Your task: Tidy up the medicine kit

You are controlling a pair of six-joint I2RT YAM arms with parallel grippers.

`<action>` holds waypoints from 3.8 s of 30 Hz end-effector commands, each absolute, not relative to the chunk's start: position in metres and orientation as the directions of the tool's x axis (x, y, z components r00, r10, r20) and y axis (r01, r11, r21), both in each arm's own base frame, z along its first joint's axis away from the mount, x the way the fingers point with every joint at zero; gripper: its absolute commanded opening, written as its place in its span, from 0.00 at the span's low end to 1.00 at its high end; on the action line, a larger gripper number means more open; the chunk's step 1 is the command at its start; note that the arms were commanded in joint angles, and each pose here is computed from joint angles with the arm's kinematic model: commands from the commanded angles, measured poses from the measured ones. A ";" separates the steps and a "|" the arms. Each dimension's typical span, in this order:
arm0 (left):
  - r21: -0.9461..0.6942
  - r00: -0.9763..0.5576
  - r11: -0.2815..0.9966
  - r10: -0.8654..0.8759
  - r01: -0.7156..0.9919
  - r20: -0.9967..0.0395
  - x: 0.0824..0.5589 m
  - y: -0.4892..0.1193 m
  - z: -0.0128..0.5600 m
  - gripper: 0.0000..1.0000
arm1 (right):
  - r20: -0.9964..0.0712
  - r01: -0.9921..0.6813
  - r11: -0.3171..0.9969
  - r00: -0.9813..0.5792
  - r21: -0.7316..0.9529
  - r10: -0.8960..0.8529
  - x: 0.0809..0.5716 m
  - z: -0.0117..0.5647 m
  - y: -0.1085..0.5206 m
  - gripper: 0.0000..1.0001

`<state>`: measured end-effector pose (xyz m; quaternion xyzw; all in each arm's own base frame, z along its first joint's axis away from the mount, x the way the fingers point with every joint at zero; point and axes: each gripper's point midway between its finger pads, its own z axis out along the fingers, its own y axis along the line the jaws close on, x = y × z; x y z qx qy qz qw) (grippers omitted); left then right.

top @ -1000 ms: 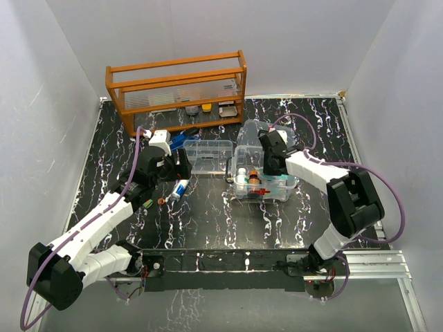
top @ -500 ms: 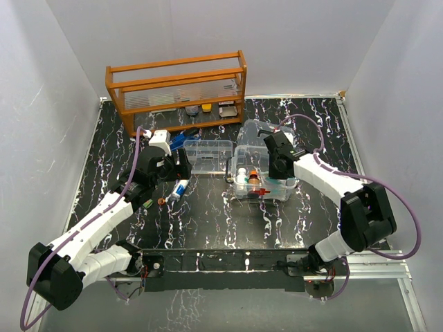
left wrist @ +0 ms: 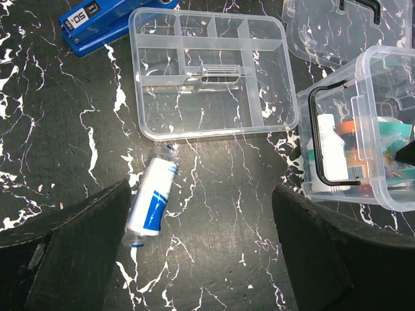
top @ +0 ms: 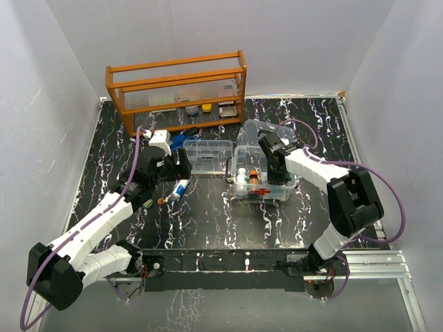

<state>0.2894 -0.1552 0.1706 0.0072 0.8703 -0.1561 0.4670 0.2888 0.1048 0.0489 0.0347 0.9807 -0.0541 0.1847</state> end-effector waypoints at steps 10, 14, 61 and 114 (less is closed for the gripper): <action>-0.279 -0.527 0.945 -0.152 0.171 -0.836 0.292 -0.158 0.190 0.89 | -0.426 0.109 0.992 -0.902 -0.059 0.073 0.303 0.092 0.110 0.38; -0.278 -0.532 0.945 -0.149 0.172 -0.834 0.292 -0.158 0.189 0.89 | -0.455 0.109 0.994 -0.887 -0.030 0.083 0.308 0.106 0.114 0.41; -0.019 -0.893 0.968 0.225 0.251 -0.389 0.289 -0.147 0.060 0.17 | -0.717 -0.341 0.738 -0.642 0.583 0.270 0.297 0.255 0.215 0.48; -0.217 -0.487 0.797 0.108 0.563 -0.866 0.281 -0.197 0.226 0.99 | -0.615 -0.342 0.602 -0.715 0.721 0.331 0.310 0.271 0.268 0.17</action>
